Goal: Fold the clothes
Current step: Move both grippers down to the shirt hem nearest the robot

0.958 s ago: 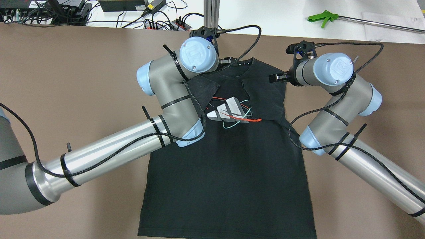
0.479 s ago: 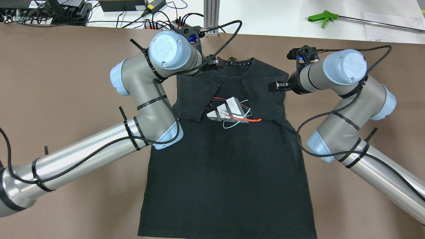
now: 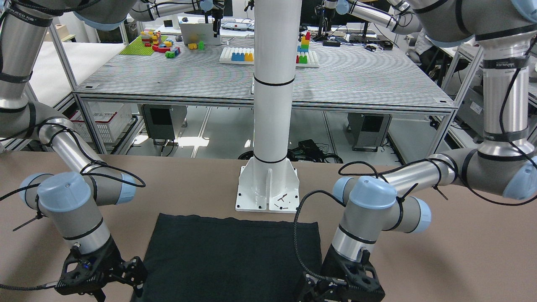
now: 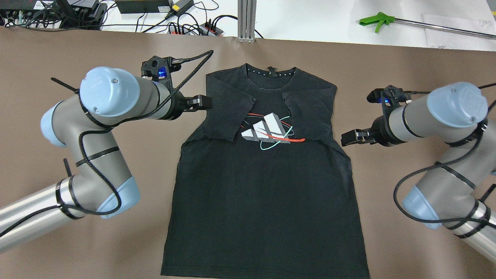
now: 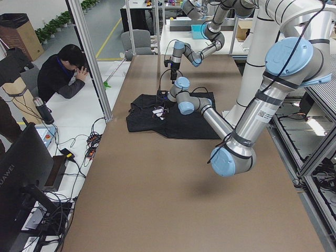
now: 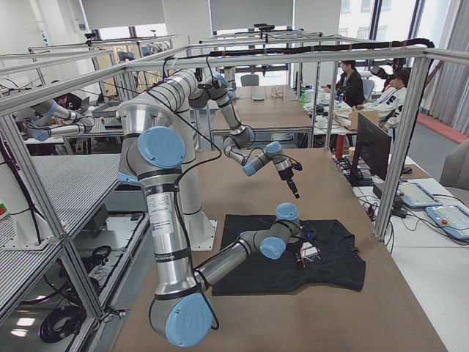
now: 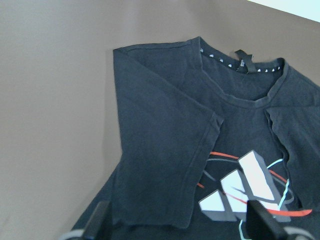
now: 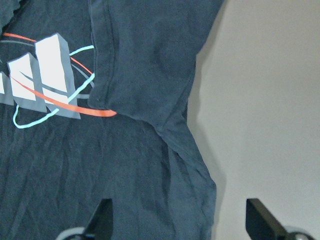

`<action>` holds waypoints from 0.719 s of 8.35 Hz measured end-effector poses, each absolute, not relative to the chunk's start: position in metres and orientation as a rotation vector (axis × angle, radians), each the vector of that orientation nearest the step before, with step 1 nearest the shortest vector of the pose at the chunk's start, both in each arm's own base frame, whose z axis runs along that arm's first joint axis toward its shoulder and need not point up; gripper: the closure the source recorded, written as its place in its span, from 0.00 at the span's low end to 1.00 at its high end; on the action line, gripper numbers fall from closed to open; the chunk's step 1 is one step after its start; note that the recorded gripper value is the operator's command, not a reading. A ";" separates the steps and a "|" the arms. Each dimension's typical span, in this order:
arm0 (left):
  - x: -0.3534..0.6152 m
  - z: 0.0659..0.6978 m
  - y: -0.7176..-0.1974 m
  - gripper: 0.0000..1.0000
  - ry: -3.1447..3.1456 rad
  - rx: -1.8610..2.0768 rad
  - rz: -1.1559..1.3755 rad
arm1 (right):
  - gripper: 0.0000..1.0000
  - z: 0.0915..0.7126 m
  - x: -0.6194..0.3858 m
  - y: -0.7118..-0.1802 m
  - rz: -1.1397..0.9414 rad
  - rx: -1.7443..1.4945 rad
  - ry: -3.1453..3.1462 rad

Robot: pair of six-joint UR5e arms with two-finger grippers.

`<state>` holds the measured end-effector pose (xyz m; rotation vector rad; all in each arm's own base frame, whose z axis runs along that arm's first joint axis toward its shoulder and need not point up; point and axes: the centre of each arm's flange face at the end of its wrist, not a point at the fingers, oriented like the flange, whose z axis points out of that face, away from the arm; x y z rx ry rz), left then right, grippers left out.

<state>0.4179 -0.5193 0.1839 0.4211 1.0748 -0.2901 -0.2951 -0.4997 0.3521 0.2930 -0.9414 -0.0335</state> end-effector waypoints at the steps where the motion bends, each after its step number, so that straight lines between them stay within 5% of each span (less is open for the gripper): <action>1: 0.410 0.186 -0.498 0.06 1.067 0.397 -0.290 | 0.06 0.370 -0.285 -0.484 -0.035 0.263 -0.935; 6: 0.410 0.200 -0.419 0.06 1.047 0.353 -0.320 | 0.06 0.454 -0.252 -0.394 -0.041 0.147 -1.035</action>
